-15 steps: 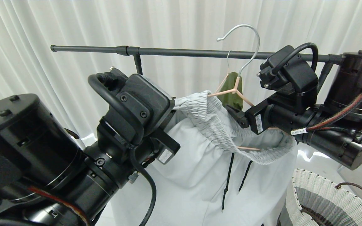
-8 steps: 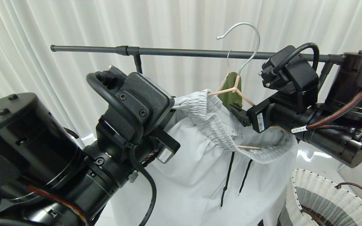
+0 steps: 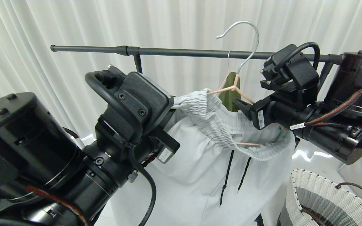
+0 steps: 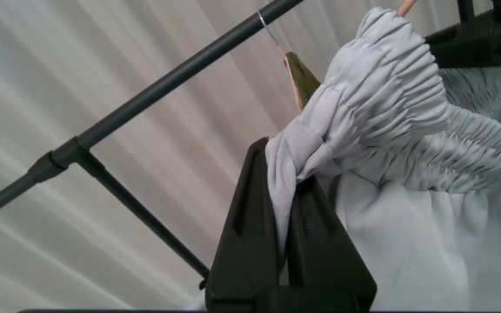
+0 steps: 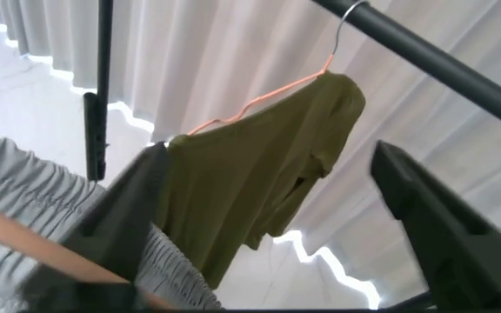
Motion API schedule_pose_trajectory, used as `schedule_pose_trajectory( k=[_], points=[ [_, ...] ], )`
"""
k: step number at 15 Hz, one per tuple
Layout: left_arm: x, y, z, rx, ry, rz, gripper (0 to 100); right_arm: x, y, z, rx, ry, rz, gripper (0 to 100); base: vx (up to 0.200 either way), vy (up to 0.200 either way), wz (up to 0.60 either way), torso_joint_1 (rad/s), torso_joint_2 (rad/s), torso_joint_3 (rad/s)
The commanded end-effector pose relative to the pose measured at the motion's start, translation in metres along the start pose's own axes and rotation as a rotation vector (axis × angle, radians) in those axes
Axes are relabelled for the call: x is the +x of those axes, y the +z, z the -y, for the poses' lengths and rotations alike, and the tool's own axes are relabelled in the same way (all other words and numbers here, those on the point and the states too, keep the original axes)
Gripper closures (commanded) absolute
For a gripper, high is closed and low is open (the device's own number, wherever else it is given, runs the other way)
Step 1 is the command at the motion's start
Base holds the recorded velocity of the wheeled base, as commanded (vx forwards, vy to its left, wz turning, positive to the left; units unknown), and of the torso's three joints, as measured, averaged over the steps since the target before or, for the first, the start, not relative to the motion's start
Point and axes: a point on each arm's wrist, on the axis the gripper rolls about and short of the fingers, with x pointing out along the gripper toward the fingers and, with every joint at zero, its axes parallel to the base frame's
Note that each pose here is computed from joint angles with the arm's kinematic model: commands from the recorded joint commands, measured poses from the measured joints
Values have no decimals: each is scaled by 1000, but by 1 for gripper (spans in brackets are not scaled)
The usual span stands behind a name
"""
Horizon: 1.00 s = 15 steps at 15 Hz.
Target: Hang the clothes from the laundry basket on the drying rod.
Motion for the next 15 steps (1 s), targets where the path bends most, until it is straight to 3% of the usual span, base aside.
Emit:
schedule_pose_trajectory(
  k=[1,15],
  points=[
    [0,0,0,0,1,0,100,1,-1,-1,-2,1,-4,100,0,0,0,0,0,0],
    [3,-3,2,5,10,-4,100,-1,4,1,16,-8,31,100,0,0,0,0,0,0]
  ],
)
